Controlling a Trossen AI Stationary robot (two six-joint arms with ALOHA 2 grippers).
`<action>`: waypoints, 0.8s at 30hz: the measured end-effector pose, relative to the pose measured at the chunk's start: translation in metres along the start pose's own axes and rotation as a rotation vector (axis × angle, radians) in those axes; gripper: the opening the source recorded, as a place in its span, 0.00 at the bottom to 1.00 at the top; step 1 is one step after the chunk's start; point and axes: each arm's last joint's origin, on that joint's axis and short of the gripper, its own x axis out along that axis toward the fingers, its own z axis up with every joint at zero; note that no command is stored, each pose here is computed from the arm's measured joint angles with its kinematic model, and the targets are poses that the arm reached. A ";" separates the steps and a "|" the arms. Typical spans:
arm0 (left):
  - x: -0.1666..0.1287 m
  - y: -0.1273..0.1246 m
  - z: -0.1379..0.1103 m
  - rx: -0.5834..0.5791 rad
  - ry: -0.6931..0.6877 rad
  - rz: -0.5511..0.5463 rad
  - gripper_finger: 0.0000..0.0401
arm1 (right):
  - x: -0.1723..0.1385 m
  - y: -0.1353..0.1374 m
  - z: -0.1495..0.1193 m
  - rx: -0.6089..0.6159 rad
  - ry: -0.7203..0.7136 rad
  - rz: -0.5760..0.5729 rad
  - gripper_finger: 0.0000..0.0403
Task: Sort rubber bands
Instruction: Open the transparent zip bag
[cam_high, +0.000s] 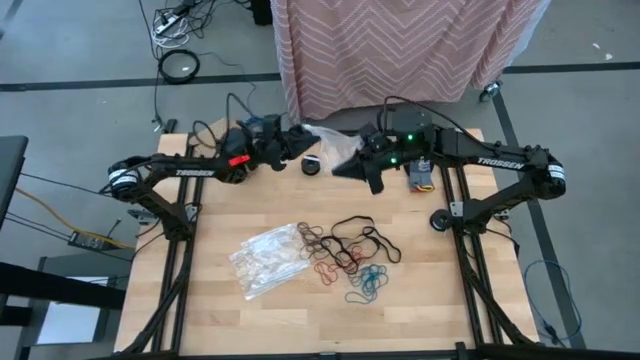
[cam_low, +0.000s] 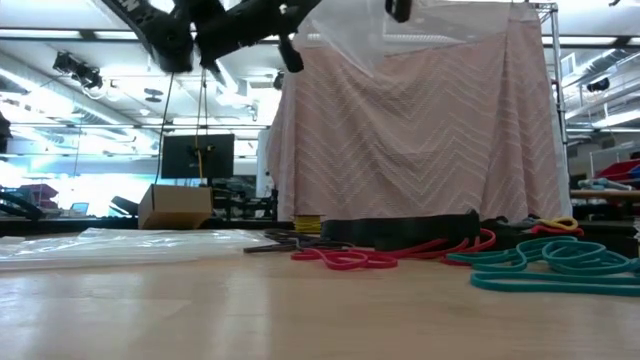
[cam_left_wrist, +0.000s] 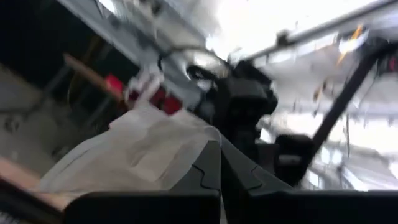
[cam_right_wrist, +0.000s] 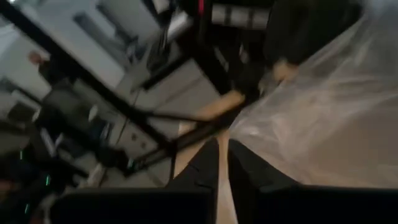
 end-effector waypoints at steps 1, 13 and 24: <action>0.002 -0.002 0.002 0.007 0.052 0.009 0.00 | -0.002 0.001 -0.003 0.004 0.033 -0.004 0.12; 0.012 -0.022 0.015 0.065 0.500 0.057 0.00 | -0.058 0.011 -0.029 0.034 0.228 -0.174 0.43; 0.012 -0.048 -0.011 -0.145 0.889 0.071 0.00 | -0.066 -0.003 -0.016 -0.331 0.191 -0.171 0.42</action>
